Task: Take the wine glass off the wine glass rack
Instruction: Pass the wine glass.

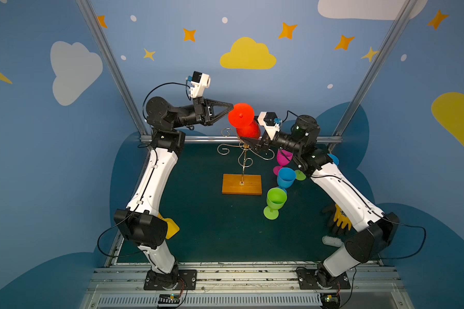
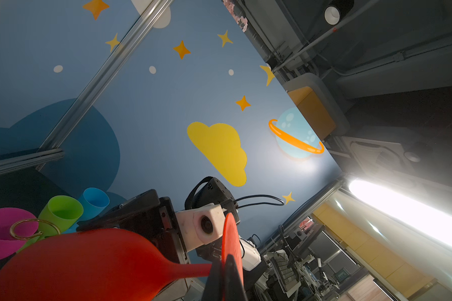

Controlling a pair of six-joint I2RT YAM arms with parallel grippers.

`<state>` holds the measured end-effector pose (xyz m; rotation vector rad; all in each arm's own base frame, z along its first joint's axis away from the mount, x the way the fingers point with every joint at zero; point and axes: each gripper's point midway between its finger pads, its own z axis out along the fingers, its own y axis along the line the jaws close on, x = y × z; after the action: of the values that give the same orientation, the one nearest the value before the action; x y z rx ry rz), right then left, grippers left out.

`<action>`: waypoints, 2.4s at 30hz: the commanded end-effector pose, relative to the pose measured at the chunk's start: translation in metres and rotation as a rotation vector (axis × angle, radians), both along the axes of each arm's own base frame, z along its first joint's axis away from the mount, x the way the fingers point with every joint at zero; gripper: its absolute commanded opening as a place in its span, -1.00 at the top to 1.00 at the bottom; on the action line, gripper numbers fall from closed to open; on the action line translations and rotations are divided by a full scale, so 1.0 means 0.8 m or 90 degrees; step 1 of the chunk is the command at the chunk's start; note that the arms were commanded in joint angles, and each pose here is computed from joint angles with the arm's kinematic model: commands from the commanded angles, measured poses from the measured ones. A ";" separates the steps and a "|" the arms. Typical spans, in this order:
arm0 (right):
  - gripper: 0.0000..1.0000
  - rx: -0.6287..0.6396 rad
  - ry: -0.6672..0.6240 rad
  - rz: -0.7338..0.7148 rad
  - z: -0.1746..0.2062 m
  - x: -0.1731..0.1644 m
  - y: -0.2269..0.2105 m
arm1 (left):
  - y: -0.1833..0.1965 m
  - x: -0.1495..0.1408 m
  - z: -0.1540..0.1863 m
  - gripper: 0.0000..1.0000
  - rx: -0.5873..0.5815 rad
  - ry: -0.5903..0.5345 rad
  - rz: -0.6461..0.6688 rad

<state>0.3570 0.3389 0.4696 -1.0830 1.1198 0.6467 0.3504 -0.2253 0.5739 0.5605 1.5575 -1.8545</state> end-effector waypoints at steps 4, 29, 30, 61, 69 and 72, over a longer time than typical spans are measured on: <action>-0.25 0.011 0.030 -0.010 0.008 -0.012 -0.004 | 0.004 -0.015 0.019 0.95 -0.008 -0.052 0.012; 0.15 -0.068 0.375 -0.174 -0.031 -0.068 -0.084 | 0.045 0.042 -0.055 -0.17 0.134 -0.598 0.385; 0.15 -0.071 0.386 -0.172 -0.030 -0.070 -0.083 | 0.043 0.040 -0.056 -0.15 0.138 -0.631 0.387; 0.34 -0.116 0.503 -0.060 -0.055 -0.090 -0.023 | -0.025 0.001 -0.059 0.52 0.158 -0.898 0.355; -0.52 -0.091 0.496 -0.037 -0.040 -0.104 -0.027 | -0.010 0.006 -0.061 0.95 0.181 -0.863 0.424; -0.63 -0.046 0.474 -0.041 -0.022 -0.106 -0.044 | 0.006 0.009 -0.065 0.95 0.188 -0.785 0.472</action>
<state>0.2817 0.3067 0.4401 -0.8499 1.8960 0.9743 0.3706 -0.2318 0.4973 0.9964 0.8832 -0.4272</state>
